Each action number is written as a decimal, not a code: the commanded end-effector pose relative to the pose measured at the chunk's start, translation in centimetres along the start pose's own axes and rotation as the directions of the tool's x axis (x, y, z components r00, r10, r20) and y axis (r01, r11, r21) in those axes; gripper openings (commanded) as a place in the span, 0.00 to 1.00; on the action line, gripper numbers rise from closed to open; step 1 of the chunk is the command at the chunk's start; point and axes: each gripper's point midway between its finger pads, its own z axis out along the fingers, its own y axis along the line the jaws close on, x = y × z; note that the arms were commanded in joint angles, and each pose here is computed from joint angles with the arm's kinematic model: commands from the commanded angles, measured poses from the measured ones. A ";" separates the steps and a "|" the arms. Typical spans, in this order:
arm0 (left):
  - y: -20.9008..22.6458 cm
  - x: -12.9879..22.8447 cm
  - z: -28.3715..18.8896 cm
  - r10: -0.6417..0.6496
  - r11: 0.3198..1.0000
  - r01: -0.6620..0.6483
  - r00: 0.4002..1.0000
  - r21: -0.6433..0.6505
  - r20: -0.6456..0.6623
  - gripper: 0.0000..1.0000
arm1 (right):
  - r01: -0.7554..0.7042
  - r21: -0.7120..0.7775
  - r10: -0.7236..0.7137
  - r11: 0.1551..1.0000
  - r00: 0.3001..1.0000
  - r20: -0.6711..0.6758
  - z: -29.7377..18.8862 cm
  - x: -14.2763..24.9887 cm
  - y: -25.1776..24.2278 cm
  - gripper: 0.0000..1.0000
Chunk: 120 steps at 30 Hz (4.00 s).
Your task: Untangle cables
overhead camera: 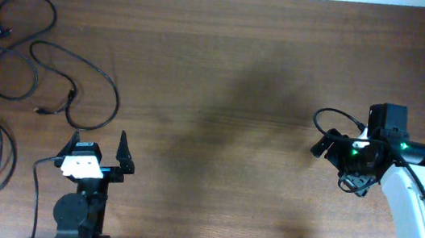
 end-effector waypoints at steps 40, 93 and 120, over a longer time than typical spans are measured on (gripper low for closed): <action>-0.1 0.3 0.0 0.019 1.000 -0.019 1.000 0.010 -0.005 0.99 | 0.365 -0.101 -0.247 0.925 0.783 0.570 -11.8 1.2 5.5 0.99; -0.1 0.3 0.0 0.019 1.000 -0.019 1.000 0.010 -0.005 0.99 | 0.558 0.337 -0.433 0.759 0.046 0.900 -6.8 -1.9 0.1 0.98; -0.1 0.3 0.0 0.019 1.000 -0.019 1.000 0.010 -0.005 0.99 | 0.539 0.214 -0.325 0.814 0.118 0.938 -6.9 -2.1 -0.1 0.99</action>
